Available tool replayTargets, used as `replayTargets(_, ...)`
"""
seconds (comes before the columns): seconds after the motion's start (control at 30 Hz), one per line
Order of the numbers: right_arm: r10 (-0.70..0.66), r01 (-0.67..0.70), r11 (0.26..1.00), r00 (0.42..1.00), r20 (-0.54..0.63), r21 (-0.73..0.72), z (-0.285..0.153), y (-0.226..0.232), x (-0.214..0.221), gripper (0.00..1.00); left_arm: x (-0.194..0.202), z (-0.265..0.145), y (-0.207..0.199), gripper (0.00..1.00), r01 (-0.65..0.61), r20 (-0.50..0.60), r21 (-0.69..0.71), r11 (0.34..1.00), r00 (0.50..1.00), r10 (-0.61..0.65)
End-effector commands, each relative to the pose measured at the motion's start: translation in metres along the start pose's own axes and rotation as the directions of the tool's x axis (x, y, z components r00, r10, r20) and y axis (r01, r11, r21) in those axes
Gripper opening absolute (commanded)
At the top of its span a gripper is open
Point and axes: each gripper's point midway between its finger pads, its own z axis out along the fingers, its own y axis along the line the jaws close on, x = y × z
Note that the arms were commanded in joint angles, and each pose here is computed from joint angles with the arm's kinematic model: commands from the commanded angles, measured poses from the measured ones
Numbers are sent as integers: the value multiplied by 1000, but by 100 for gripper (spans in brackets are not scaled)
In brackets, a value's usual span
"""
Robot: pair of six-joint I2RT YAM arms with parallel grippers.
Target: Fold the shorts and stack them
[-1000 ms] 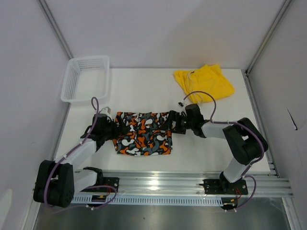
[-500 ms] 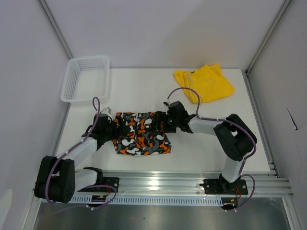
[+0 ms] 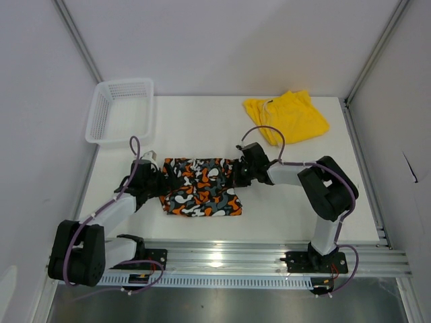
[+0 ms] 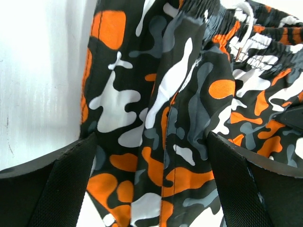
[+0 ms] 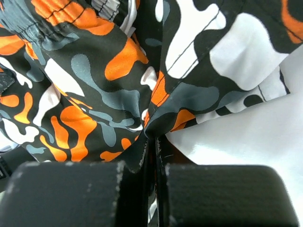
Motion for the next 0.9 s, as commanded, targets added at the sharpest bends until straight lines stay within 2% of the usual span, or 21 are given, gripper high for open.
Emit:
replayTargets(0.0,-9,8,1000,999,-46,-16,-1,-16,9,0,-14,-5,-9,99,-20,65,45,999,998,17)
replayTargets(0.23,-47,46,999,997,-66,-13,1,-20,8,0,-24,-16,-21,99,-18,121,128,992,993,3)
replayTargets(0.57,-43,45,999,996,-77,19,-7,-36,1,0,-23,-14,8,99,32,115,-12,999,993,-31)
replayTargets(0.73,-47,48,999,996,-78,9,-7,-36,1,0,-28,-15,9,99,40,138,-1,999,990,-39)
replayTargets(0.87,-46,45,999,996,-79,-10,-7,-32,0,0,-17,-3,-1,99,46,65,69,997,997,-50)
